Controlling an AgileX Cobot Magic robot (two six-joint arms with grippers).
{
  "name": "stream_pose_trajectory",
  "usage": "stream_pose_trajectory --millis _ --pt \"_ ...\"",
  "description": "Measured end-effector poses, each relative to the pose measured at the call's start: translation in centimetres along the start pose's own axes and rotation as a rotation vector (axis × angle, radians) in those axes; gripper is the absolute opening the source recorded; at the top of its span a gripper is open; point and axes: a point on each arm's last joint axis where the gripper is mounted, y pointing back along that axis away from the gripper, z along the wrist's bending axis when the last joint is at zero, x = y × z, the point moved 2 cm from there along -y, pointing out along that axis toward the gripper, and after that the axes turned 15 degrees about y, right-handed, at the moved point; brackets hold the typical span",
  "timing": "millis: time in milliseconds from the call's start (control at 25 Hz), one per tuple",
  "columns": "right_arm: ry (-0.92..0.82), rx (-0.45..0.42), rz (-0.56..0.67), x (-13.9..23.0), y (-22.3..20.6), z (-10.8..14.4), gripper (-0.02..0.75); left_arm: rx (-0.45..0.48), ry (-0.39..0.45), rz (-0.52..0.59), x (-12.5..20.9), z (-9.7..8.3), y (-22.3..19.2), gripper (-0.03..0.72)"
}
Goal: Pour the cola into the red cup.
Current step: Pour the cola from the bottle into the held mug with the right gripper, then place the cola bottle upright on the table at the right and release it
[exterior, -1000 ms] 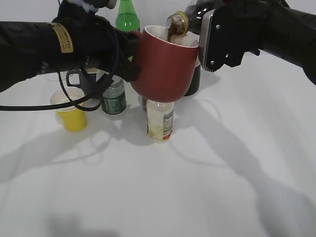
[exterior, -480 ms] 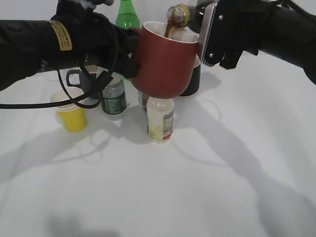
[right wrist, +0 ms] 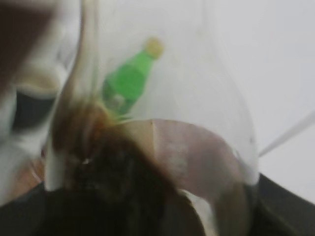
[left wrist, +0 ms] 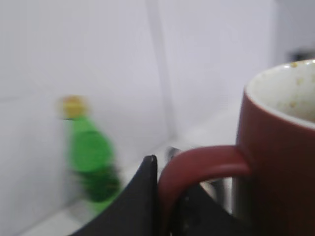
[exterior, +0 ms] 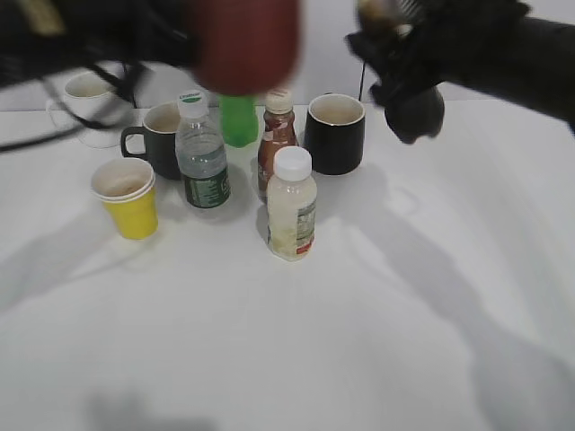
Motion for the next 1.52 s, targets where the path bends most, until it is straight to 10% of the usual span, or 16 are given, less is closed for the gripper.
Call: stream_pose_trajectory --millis 400,640,1080,1520 --pt "-0.446 0.098 0.173 8.0 2.8 -1.7 0.474 -0.440 0.108 -0.143 3.7 14.6 9.0 0.041" --pt "-0.445 0.064 0.130 7.9 2.6 -1.1 0.474 -0.503 0.112 -0.200 7.1 20.1 9.0 0.041" --pt "-0.462 0.060 0.105 7.6 2.6 -1.1 0.474 -0.502 0.133 -0.084 16.6 24.9 4.9 0.041" --pt "-0.485 0.061 0.105 7.6 2.6 -1.1 0.474 -0.505 0.168 -0.031 20.2 25.8 4.0 0.040"
